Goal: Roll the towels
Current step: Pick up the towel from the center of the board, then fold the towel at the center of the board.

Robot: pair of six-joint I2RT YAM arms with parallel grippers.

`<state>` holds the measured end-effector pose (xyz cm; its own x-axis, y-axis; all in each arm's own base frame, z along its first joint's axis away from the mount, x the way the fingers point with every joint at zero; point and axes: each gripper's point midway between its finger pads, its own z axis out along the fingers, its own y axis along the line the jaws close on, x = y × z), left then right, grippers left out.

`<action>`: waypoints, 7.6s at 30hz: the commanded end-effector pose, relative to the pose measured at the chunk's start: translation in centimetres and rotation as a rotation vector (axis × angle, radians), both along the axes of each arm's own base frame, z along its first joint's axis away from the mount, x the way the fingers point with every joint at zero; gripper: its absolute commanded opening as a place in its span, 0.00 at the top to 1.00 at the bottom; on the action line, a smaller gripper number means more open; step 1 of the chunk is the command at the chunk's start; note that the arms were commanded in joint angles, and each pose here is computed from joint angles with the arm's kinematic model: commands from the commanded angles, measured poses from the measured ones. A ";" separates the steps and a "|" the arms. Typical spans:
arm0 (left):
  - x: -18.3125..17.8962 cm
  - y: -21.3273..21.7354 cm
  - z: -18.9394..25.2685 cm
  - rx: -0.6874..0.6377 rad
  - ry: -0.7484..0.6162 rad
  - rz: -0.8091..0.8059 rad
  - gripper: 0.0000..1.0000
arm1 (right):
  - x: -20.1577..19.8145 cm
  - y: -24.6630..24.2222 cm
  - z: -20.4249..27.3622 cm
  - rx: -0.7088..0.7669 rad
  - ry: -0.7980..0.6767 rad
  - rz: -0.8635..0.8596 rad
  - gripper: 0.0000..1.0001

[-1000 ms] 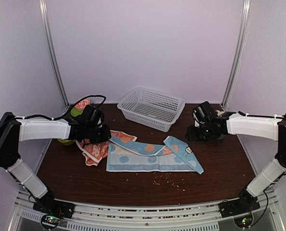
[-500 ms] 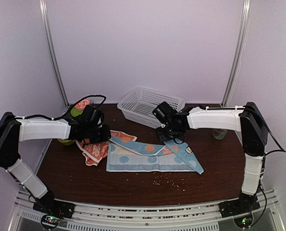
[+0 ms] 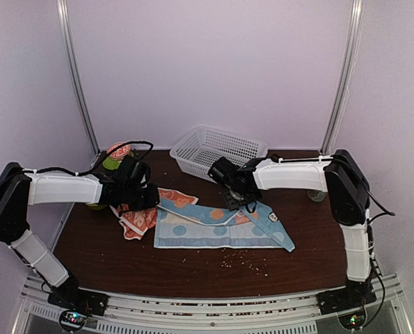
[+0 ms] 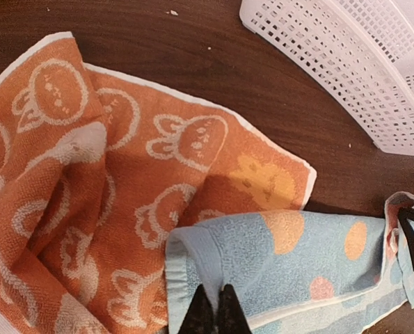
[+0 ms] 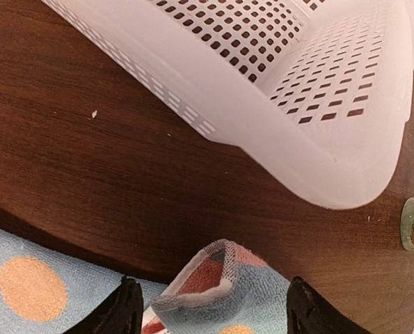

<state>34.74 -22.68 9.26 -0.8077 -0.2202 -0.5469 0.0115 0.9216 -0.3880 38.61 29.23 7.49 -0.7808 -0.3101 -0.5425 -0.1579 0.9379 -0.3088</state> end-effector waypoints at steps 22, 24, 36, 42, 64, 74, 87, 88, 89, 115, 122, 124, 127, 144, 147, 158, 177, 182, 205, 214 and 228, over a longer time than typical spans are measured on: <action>0.6 0.2 0.8 -0.004 -0.042 0.003 1.00 | -0.8 -2.4 2.1 -0.077 -0.057 -0.032 0.77; 0.6 0.3 0.8 -0.003 -0.043 0.004 1.00 | -1.0 -2.6 2.7 -0.067 -0.065 -0.034 0.80; 0.6 0.1 0.7 -0.006 -0.035 -0.002 1.00 | -0.6 -4.3 4.1 0.010 -0.080 -0.069 0.88; 0.6 -0.1 0.7 -0.003 -0.029 -0.009 1.00 | -0.8 -4.6 4.3 0.095 -0.075 -0.070 1.00; -8.4 -1.8 14.4 -0.342 -0.287 -0.259 1.00 | -14.1 -10.2 17.8 0.590 -0.395 0.373 1.00; -17.2 -0.9 20.6 -0.507 -0.422 -0.419 1.00 | -20.9 -11.8 21.8 0.786 -0.428 0.540 1.00; -20.2 1.7 20.1 -0.548 -0.405 -0.364 1.00 | -23.4 -11.2 23.5 0.882 -0.360 0.616 1.00; -19.3 1.4 19.2 -0.513 -0.387 -0.335 1.00 | -22.4 -10.6 22.3 0.874 -0.328 0.586 1.00; -18.4 1.0 18.5 -0.487 -0.368 -0.311 1.00 | -21.1 -9.8 20.7 0.859 -0.284 0.543 1.00; 0.3 -0.4 3.6 -0.209 0.045 -0.051 0.46 | -4.8 -9.9 6.0 0.599 -0.150 0.122 1.00; 0.3 3.7 4.0 0.122 0.016 -0.072 0.28 | -4.4 -9.6 5.4 0.589 -0.113 0.139 1.00; 0.4 4.3 3.8 0.198 0.026 -0.101 0.27 | -4.5 -9.5 5.1 0.586 -0.104 0.145 1.00; 0.5 3.7 4.4 0.202 0.036 -0.133 0.28 | -4.7 -9.4 4.8 0.587 -0.092 0.156 1.00; -10.2 0.3 4.5 -0.217 0.242 -0.086 0.32 | -5.2 -9.6 4.6 0.578 -0.084 0.168 1.00; -10.4 -0.9 4.6 -0.289 0.239 -0.097 0.32 | -5.2 -9.5 4.6 0.580 -0.080 0.169 1.00; -9.4 -5.1 2.1 -0.277 0.302 -0.212 0.34 | -5.6 -9.4 4.7 0.591 -0.070 0.177 1.00; -7.6 -3.5 -1.3 -0.149 0.301 -0.167 0.96 | -6.7 -10.1 5.4 0.529 -0.087 0.210 1.00; -7.6 -3.0 -0.9 -0.147 0.268 -0.163 1.00 | -7.8 -9.7 5.1 0.403 -0.090 0.251 1.00; -11.3 -1.2 2.7 -0.294 0.203 -0.203 1.00 | -14.1 -13.5 4.3 0.212 -0.060 0.173 1.00; -11.6 -0.3 2.8 -0.319 0.186 -0.210 1.00 | -15.4 -12.0 3.6 0.333 -0.003 0.165 0.87; -11.8 -0.5 -0.3 -0.311 0.217 -0.223 1.00 | -17.8 -9.3 7.2 0.824 0.037 0.031 0.41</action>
